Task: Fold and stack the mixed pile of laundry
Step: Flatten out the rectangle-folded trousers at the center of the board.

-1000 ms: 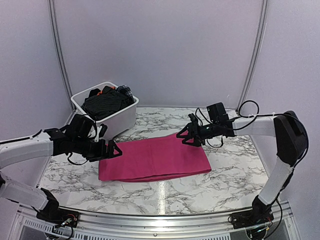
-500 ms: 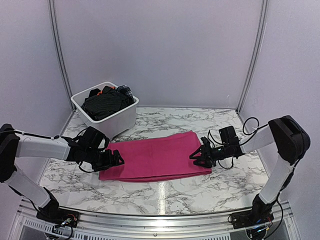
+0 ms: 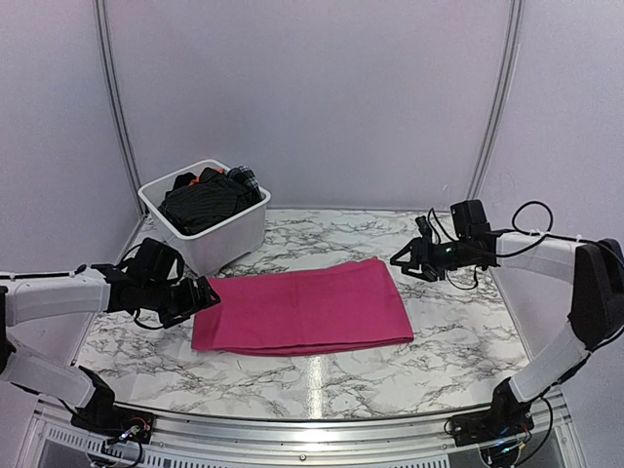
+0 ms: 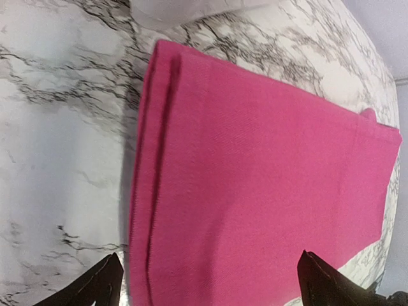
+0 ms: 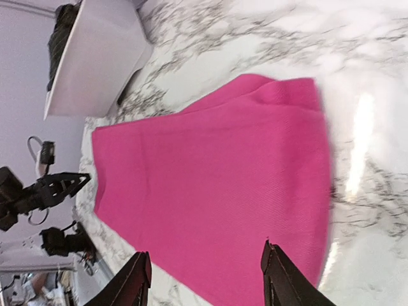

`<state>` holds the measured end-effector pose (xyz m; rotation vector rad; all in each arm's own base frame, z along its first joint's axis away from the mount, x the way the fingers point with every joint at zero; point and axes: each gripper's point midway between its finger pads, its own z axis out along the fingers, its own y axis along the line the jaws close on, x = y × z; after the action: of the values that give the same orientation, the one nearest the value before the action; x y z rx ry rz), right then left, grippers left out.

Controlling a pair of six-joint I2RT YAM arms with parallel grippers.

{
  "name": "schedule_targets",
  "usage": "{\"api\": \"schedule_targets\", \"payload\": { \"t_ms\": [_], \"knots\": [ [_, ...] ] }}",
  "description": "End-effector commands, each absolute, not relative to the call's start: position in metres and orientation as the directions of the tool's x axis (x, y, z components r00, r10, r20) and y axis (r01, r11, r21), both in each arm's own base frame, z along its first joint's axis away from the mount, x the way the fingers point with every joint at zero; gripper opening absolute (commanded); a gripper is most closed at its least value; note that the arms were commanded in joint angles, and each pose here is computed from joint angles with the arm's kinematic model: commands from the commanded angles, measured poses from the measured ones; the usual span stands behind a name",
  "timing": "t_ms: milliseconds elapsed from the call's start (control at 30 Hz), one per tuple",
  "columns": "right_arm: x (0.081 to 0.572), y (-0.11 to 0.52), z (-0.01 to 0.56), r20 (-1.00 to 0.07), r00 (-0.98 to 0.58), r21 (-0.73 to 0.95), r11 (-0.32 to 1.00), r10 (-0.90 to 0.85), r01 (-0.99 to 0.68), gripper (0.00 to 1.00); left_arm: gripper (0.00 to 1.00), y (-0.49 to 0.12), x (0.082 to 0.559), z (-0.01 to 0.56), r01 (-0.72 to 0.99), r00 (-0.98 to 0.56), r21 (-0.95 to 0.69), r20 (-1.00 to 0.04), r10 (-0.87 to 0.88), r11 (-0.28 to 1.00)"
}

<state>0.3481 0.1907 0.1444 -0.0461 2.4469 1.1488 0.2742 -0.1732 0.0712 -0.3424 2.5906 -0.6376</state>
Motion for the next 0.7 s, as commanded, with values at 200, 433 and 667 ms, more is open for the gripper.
{"api": "schedule_targets", "payload": {
  "t_ms": [200,433,667],
  "knots": [
    [0.336,0.161,0.064,-0.231,-0.97,0.627,0.774,0.077,-0.088,0.55,0.99,-0.139,0.271,0.063,-0.205,-0.871,-0.482,-0.307,-0.383,0.852],
    [0.329,0.175,0.036,-0.129,-0.991,0.693,0.718,0.044,-0.059,0.51,0.99,-0.14,0.276,0.059,-0.196,-0.884,-0.476,-0.292,-0.365,0.857],
    [0.328,0.181,0.035,-0.093,-0.995,0.735,0.677,0.048,-0.036,0.14,0.99,-0.132,0.286,0.07,-0.217,-0.864,-0.511,-0.295,-0.407,0.831]
  ]
}}
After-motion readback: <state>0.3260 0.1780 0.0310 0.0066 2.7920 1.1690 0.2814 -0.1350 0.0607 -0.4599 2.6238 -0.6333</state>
